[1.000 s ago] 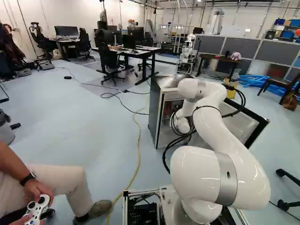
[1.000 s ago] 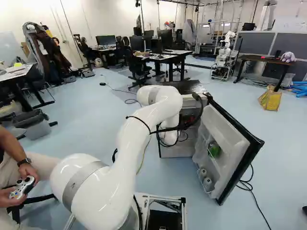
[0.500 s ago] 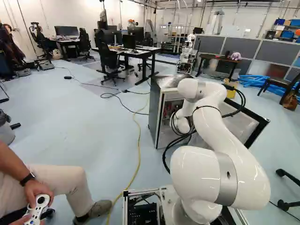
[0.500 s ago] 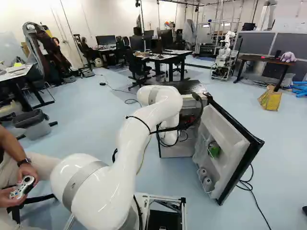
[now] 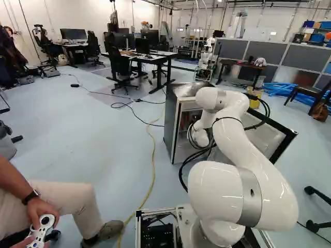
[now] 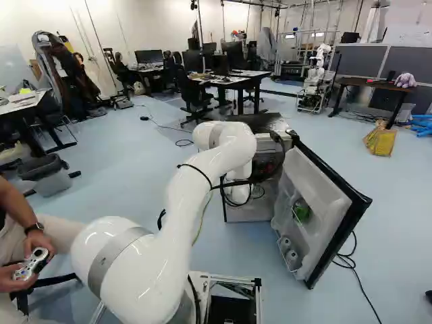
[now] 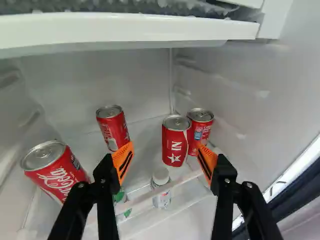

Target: Grab a drink from the fridge

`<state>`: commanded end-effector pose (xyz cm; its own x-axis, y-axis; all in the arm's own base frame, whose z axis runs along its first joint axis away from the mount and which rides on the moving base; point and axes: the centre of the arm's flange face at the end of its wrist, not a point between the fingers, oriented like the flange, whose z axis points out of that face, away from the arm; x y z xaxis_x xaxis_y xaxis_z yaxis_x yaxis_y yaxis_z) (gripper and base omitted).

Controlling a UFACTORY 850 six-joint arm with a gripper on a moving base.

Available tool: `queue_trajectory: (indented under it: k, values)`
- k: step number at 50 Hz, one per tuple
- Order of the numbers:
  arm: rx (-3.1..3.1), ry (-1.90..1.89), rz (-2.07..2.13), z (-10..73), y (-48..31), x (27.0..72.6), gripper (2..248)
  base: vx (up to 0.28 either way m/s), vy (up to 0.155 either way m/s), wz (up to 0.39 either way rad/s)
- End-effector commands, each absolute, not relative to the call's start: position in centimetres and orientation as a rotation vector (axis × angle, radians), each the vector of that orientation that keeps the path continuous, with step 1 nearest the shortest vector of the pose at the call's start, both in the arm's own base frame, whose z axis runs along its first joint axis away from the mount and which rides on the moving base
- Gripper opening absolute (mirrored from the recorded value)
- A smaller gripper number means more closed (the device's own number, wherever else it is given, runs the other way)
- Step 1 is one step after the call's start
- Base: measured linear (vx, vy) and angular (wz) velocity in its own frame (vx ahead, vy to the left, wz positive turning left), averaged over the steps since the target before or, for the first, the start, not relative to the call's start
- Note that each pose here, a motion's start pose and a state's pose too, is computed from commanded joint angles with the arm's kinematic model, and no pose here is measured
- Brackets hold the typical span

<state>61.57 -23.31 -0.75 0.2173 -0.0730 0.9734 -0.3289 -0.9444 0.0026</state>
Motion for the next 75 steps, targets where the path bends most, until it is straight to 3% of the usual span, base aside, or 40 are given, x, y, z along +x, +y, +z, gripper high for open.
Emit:
queue_trajectory:
  k: [66,67,75]
  values:
    - [2.263,-0.435,1.78,-2.2,-23.8,63.7,181,0.0,0.0,0.0]
    - [2.263,-0.436,1.779,-2.2,-23.8,63.7,168,0.0,0.0,0.0]
    - [2.267,-0.444,1.769,-2.3,-23.8,63.7,156,0.0,0.0,0.0]
